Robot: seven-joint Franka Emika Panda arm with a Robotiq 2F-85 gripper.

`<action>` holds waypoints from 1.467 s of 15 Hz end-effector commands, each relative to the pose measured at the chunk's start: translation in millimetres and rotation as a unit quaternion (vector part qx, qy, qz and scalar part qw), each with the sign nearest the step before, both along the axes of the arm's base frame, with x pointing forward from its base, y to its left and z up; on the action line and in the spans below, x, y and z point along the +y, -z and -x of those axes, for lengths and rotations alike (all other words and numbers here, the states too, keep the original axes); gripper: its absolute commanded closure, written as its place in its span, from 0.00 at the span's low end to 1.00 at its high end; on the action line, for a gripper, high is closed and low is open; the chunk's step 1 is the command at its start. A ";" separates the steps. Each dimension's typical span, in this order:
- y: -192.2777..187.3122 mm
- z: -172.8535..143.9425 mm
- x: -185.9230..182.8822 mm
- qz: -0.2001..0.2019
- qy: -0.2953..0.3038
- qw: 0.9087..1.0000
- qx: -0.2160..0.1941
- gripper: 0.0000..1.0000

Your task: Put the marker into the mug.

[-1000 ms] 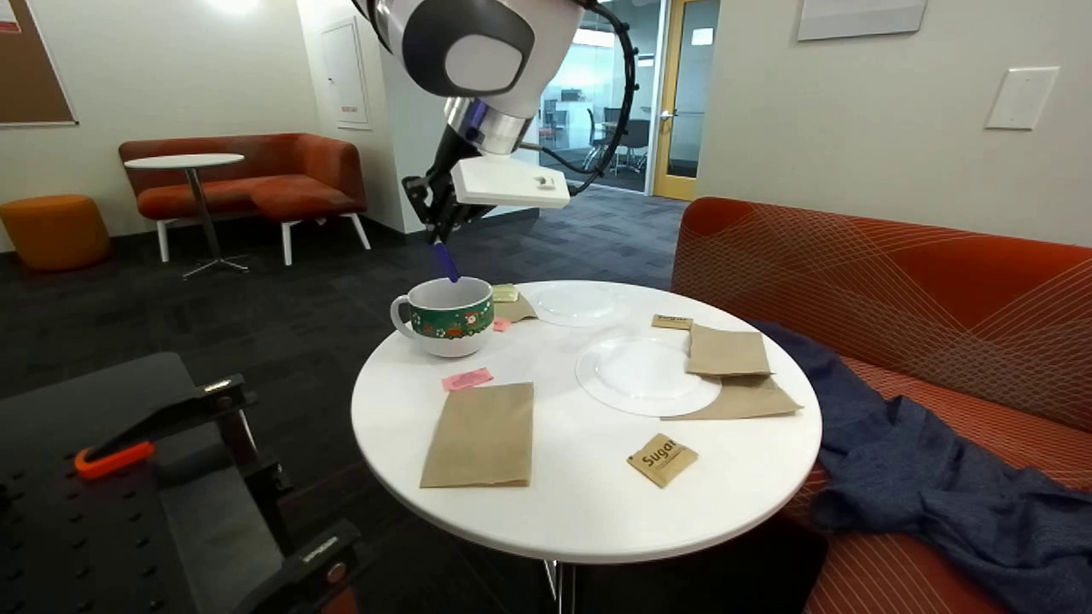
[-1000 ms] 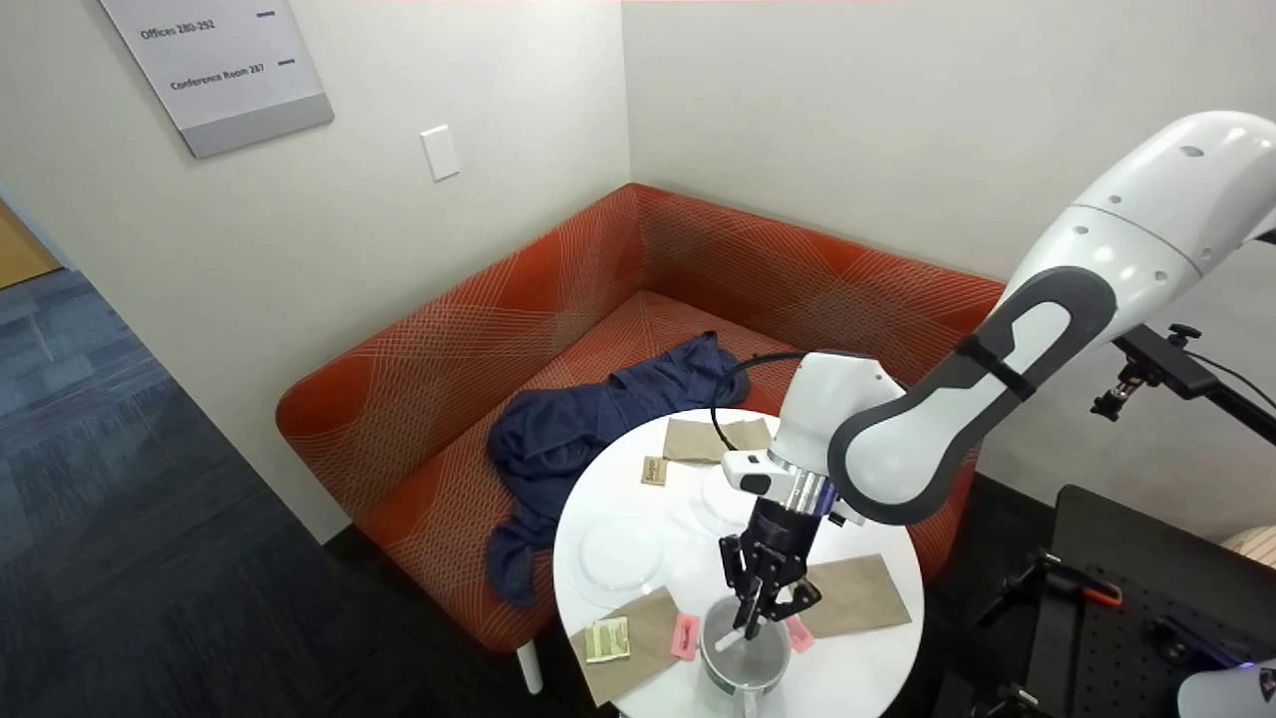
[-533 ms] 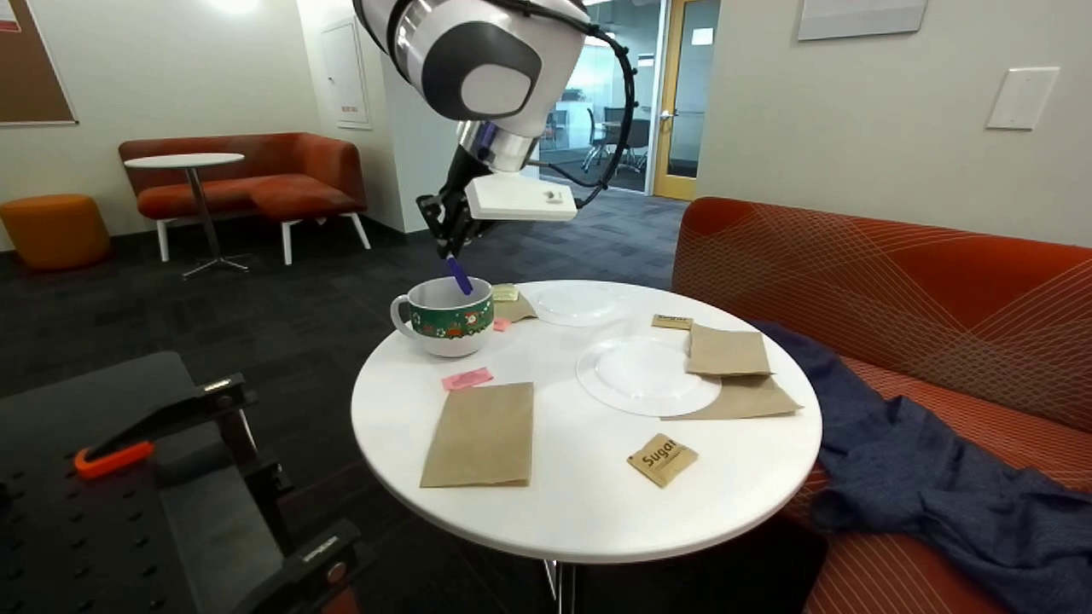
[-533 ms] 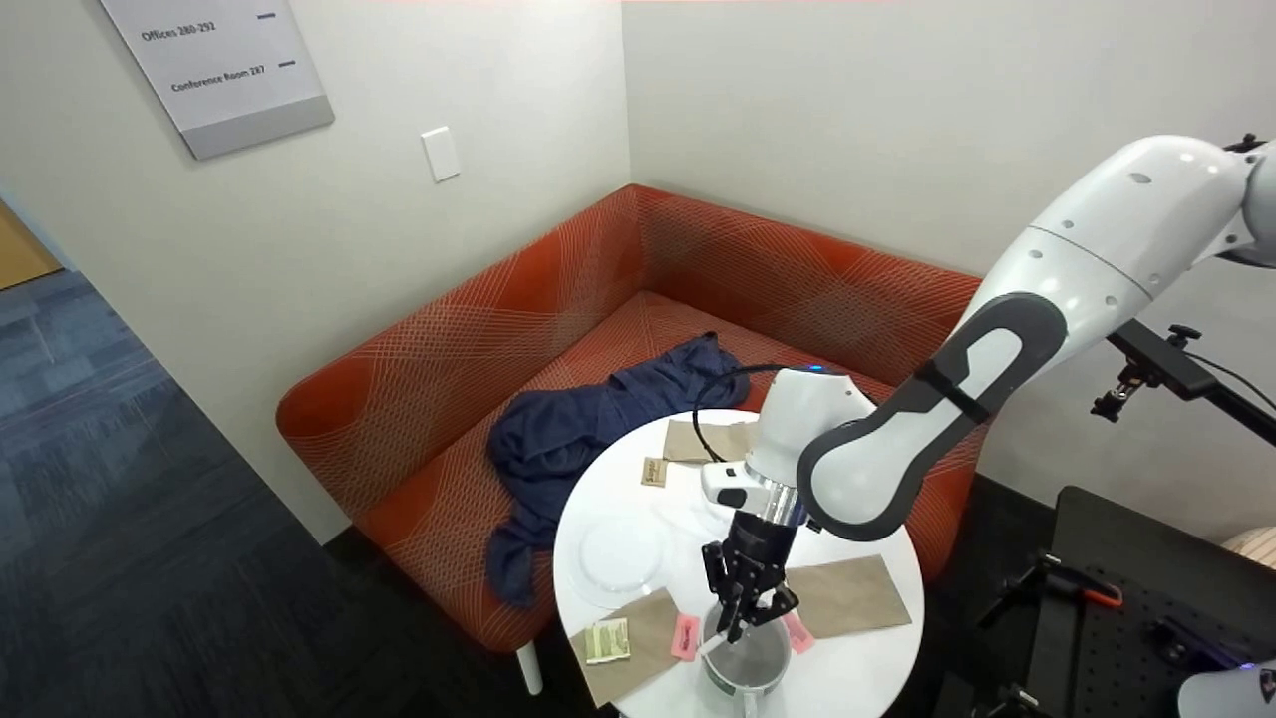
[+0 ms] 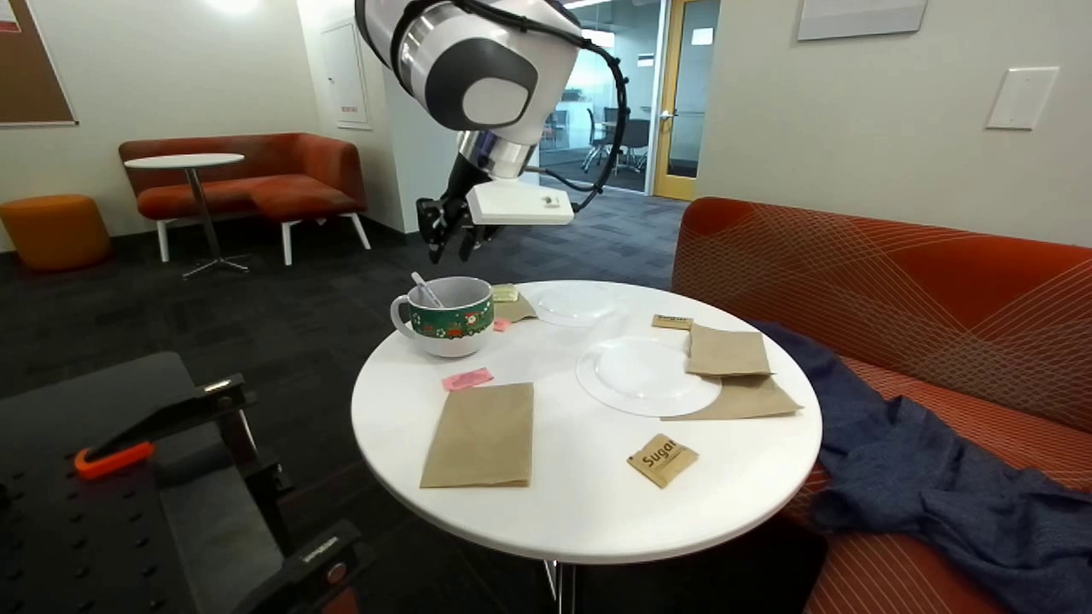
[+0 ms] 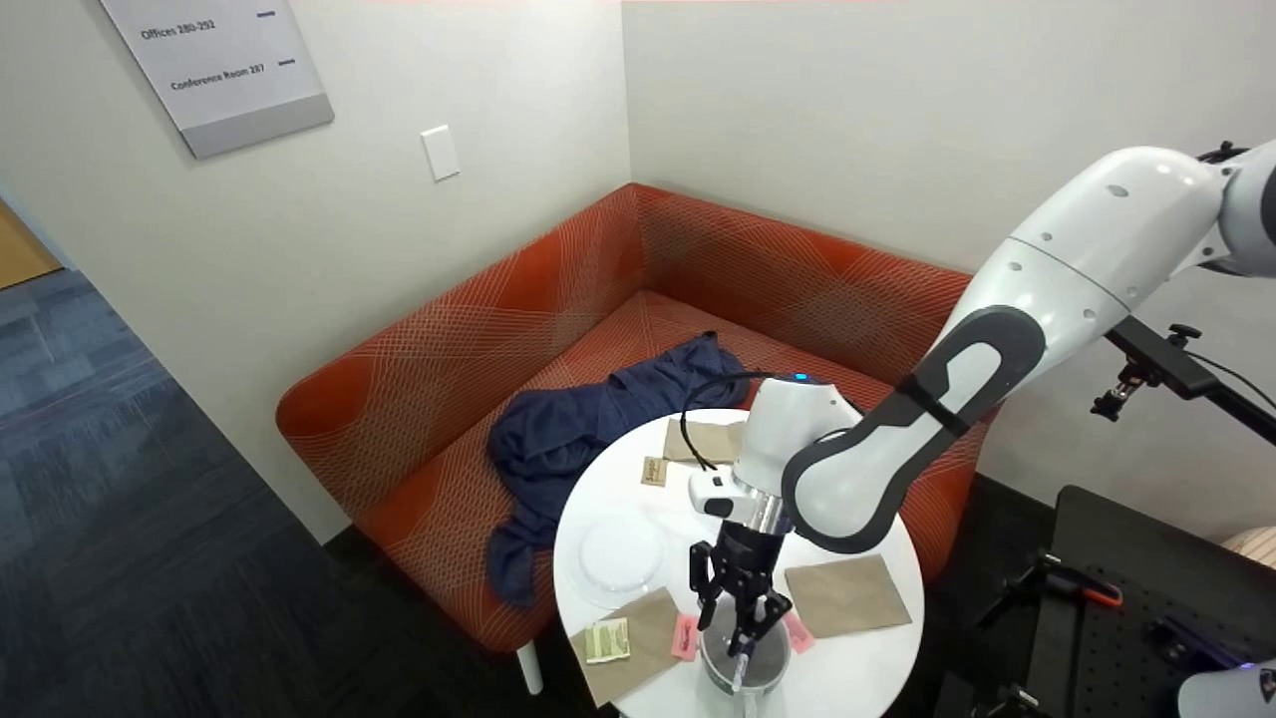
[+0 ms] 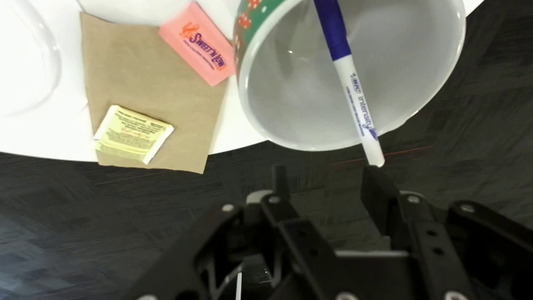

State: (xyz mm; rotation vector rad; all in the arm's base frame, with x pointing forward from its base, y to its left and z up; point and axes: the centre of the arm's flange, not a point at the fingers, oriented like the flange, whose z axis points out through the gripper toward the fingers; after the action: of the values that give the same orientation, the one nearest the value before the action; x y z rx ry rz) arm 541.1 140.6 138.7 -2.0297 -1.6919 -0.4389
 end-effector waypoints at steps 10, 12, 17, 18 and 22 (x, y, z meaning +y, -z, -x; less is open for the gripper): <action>-83.2 -14.2 -1.2 0.042 0.142 0.987 -0.061 0.00; -105.1 -16.3 0.4 0.051 0.188 0.978 -0.076 0.00; -156.7 -10.9 -8.7 0.089 0.293 0.949 -0.071 0.00; -165.0 -9.1 -15.0 0.098 0.315 0.941 -0.071 0.00; -191.9 -2.3 -39.4 0.140 0.397 0.906 -0.057 0.00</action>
State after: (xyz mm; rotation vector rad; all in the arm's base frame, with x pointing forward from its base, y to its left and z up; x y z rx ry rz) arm 557.3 107.9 308.8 -2.7788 -1.0547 -0.6879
